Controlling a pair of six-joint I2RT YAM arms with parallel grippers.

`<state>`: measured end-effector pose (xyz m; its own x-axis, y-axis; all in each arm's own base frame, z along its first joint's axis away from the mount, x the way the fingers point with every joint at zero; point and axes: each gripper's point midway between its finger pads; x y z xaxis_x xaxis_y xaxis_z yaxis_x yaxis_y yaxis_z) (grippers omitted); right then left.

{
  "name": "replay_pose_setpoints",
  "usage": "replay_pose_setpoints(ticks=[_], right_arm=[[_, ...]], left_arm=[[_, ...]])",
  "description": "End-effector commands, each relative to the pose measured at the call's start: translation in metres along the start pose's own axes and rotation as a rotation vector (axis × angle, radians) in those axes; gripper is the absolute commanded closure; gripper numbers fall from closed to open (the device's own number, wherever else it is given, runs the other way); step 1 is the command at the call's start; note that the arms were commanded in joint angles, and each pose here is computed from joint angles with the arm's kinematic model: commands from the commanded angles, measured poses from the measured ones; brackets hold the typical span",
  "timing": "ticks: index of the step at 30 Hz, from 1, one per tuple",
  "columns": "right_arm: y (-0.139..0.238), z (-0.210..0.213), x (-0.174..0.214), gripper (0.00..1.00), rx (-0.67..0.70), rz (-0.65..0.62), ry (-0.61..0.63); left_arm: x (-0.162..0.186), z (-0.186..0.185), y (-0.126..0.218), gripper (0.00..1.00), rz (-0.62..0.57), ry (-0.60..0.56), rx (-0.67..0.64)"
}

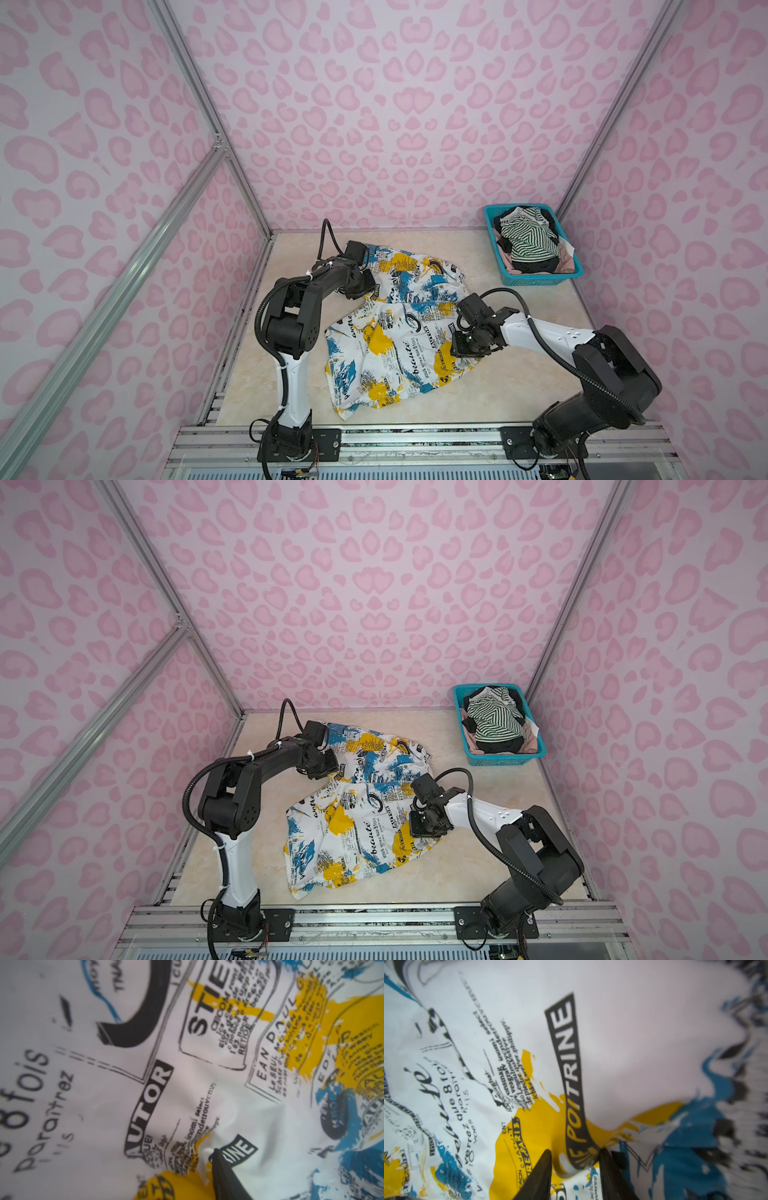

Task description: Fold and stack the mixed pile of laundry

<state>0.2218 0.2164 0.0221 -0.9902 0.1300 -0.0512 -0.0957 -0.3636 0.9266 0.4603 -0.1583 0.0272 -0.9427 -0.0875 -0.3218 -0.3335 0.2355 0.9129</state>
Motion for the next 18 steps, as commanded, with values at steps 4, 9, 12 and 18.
replay_pose_setpoints(ticks=[4, 9, 12, 18], right_arm=[[0.02, 0.024, -0.001, 0.55, -0.071, -0.008, 0.047], [0.062, -0.004, -0.019, 0.47, 0.031, -0.139, 0.036], [0.067, -0.029, -0.024, 0.42, 0.067, -0.158, -0.014], [0.055, -0.054, -0.026, 0.37, -0.004, -0.113, -0.123]], left_arm=[[-0.017, 0.002, 0.041, 0.43, -0.012, -0.086, -0.001], [-0.002, 0.018, 0.106, 0.29, -0.058, -0.112, -0.093], [0.031, 0.027, 0.125, 0.29, -0.049, -0.071, -0.101], [0.126, 0.052, 0.133, 0.29, 0.029, 0.029, -0.17]])
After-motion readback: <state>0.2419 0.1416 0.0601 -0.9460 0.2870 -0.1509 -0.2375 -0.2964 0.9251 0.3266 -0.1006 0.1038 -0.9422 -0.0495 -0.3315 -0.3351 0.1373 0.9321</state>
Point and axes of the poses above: each gripper's point midway between its finger pads, its own y axis back along the fingers, its own z axis along the line the jaws close on, x = y × z, and after that the axes turned 15 degrees about -y, right-handed
